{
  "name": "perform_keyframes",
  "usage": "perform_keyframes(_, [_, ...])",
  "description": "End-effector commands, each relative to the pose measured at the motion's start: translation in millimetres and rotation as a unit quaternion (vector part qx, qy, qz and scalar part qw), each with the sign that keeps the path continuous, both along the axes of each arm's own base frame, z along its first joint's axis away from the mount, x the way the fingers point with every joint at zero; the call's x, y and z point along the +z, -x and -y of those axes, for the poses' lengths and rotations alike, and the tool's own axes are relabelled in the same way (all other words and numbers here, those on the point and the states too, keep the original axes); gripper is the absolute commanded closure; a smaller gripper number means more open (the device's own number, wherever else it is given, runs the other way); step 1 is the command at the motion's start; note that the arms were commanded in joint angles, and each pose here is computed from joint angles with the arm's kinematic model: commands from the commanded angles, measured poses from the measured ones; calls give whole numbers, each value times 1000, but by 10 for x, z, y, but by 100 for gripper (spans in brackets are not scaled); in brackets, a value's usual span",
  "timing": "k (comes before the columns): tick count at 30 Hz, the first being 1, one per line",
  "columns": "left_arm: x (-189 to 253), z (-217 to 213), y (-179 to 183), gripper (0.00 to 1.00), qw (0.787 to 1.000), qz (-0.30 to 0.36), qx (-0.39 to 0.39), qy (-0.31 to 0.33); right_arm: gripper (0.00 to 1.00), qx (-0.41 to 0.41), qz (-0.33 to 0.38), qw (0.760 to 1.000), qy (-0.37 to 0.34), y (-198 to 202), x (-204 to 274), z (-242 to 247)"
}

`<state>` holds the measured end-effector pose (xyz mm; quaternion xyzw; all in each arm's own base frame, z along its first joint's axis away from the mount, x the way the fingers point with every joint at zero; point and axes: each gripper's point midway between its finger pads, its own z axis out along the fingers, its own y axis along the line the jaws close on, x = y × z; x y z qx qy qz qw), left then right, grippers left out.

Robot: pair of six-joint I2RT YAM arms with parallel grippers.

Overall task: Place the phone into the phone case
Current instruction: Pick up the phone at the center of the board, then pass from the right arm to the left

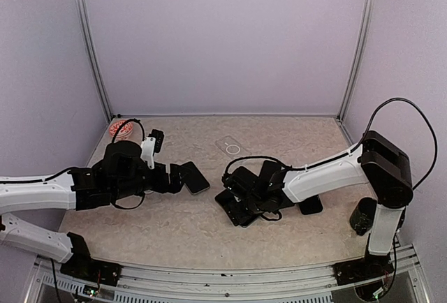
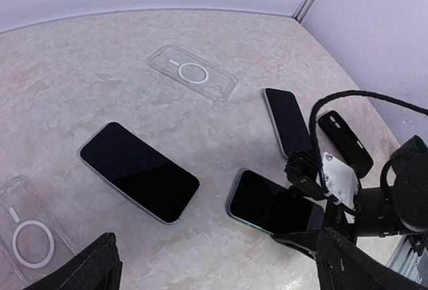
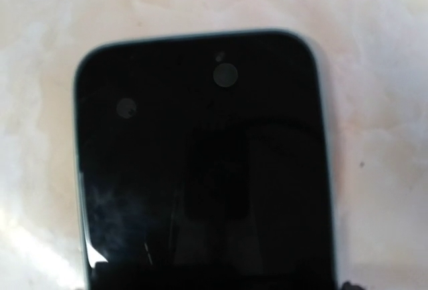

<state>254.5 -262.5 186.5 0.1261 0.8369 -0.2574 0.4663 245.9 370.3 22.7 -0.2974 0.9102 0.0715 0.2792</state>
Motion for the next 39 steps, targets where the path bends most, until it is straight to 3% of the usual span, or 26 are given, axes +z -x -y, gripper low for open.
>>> perform_keyframes(1, [-87,-27,-83,1,1000,-10,11,11,23,47,42,998,10,-75,116,44])
perform_keyframes(15, [-188,147,-219,1,997,-44,-22,61,23,108,145,982,-60,-172,678,-62])
perform_keyframes(27, [-233,554,-85,1,984,-82,-121,98,23,145,226,956,-121,-94,1188,-23])
perform_keyframes(39, [-195,864,25,2,964,-117,-195,136,23,196,283,930,-124,140,1346,-100])
